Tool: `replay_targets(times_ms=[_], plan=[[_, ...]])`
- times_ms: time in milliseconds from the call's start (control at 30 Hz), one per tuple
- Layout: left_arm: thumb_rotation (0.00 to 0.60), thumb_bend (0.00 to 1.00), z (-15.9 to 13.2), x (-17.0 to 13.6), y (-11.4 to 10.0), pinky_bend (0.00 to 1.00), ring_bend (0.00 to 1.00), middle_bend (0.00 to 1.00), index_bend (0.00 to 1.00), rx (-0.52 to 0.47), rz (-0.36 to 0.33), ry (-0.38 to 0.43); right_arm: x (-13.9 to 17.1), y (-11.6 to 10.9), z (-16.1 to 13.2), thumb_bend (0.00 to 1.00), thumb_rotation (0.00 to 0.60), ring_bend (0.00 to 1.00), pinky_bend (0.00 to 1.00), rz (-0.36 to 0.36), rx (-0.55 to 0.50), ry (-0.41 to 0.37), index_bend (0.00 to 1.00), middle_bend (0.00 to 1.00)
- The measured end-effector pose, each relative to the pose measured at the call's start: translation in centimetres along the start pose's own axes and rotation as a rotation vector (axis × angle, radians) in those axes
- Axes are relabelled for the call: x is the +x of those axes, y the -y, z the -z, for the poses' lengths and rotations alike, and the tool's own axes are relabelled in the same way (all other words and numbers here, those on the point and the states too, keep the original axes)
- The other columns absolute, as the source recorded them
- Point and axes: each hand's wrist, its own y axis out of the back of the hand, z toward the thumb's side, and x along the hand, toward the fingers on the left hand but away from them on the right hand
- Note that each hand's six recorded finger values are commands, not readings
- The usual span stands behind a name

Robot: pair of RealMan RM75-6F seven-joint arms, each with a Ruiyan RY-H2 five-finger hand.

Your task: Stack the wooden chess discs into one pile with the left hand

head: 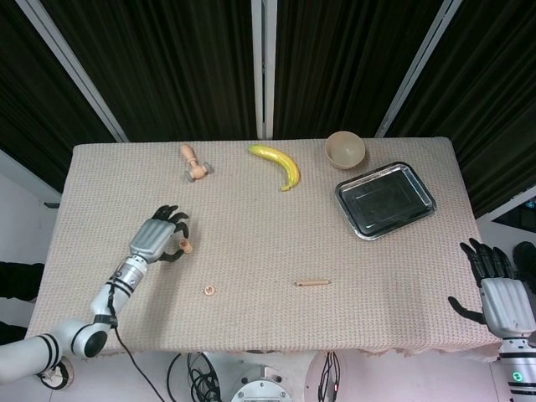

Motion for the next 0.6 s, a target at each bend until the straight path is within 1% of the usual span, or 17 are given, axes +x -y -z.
replay_targets(times_ms=[67,167,333,467,567,600], plan=[[0.600,0.28,-0.5,-0.2,-0.1,0.00,0.00,0.16,0.42,-0.002,-0.006,0.015,0.0,0.0,0.0,0.14,0.600,0.00,0.00,0.000,0.000,0.000,0.00,0.00],[0.600,0.28,-1.8,-0.9,-0.5,0.00,0.00,0.16,0.42,-0.001,-0.023,0.059,0.0,0.1,0.0,0.14,0.600,0.00,0.00,-0.004,0.002,-0.002,0.00,0.00],[0.600,0.28,-4.7,-3.0,-0.9,0.00,0.00,0.15,0.37,0.015,-0.063,0.158,0.0,0.1,0.0,0.14,0.600,0.00,0.00,-0.002,0.001,-0.002,0.00,0.00],[0.600,0.28,-6.2,-5.0,0.8,0.00,0.00,0.14,0.36,0.051,-0.030,0.214,0.1,0.0,-0.1,0.14,0.600,0.00,0.00,0.000,-0.001,-0.004,0.00,0.00],[0.600,0.28,-6.9,-6.3,2.7,0.00,0.00,0.14,0.36,0.075,0.009,0.245,0.1,0.0,-0.2,0.14,0.600,0.00,0.00,0.000,-0.002,-0.008,0.00,0.00],[0.600,0.28,-7.3,-6.8,3.7,0.00,0.00,0.14,0.36,0.080,0.028,0.254,0.1,0.0,-0.2,0.14,0.600,0.00,0.00,0.000,-0.002,-0.009,0.00,0.00]])
